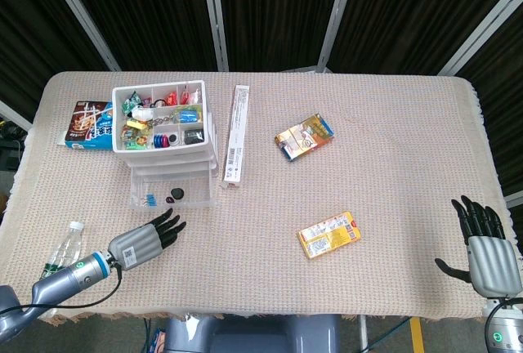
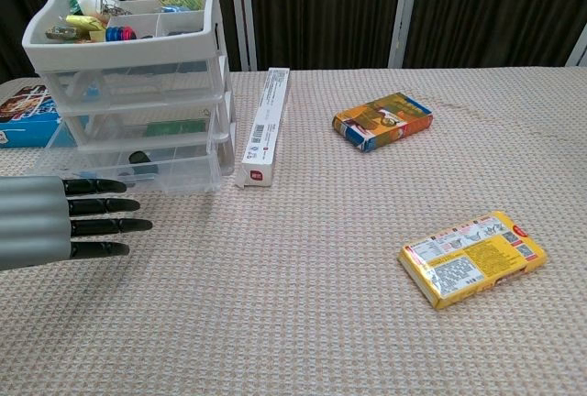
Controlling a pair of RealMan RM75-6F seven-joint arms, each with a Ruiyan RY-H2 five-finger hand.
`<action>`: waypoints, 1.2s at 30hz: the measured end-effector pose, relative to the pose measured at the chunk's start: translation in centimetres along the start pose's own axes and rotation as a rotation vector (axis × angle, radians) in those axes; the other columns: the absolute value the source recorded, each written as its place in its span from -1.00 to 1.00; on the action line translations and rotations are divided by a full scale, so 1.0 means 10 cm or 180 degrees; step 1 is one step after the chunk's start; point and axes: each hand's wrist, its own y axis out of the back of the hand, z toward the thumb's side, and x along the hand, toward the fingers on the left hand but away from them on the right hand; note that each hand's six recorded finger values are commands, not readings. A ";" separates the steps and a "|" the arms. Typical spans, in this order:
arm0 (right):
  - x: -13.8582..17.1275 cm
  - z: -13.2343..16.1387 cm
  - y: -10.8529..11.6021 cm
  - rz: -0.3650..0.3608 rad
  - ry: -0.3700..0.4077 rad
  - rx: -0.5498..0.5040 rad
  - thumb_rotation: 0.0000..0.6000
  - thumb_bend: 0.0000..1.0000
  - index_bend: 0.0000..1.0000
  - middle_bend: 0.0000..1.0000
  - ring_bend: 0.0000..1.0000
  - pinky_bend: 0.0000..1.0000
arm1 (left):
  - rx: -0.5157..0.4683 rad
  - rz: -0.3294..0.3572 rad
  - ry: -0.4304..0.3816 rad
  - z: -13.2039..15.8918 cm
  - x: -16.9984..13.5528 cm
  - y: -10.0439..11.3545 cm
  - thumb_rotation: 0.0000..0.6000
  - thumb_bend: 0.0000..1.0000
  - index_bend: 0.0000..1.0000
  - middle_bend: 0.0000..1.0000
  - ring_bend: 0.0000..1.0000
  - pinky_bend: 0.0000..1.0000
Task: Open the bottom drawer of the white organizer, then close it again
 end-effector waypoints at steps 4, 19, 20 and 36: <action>0.00 0.00 0.00 0.0004 -0.0003 -0.0002 1.00 -1.00 -0.91 -1.00 -1.00 -1.00 | 0.0050 -0.0028 0.0001 -0.01 0.08 -0.01 1.00 1.00 -0.71 -1.00 -1.00 -0.88; 0.00 0.00 0.00 0.0004 0.0001 -0.0001 1.00 -1.00 -0.91 -1.00 -1.00 -1.00 | 0.0092 -0.0201 0.0174 -0.19 0.07 -0.17 1.00 1.00 -0.75 -1.00 -1.00 -0.88; 0.00 0.00 0.00 0.0004 0.0000 -0.0002 1.00 -1.00 -0.91 -1.00 -1.00 -1.00 | 0.0098 -0.0212 0.0176 -0.20 0.06 -0.18 1.00 1.00 -0.75 -1.00 -1.00 -0.88; 0.00 0.00 0.00 0.0005 0.0003 0.0007 1.00 -0.99 -0.91 -1.00 -1.00 -1.00 | 0.0028 -0.0391 0.0423 -0.44 0.16 -0.37 1.00 1.00 -0.75 -1.00 -1.00 -0.88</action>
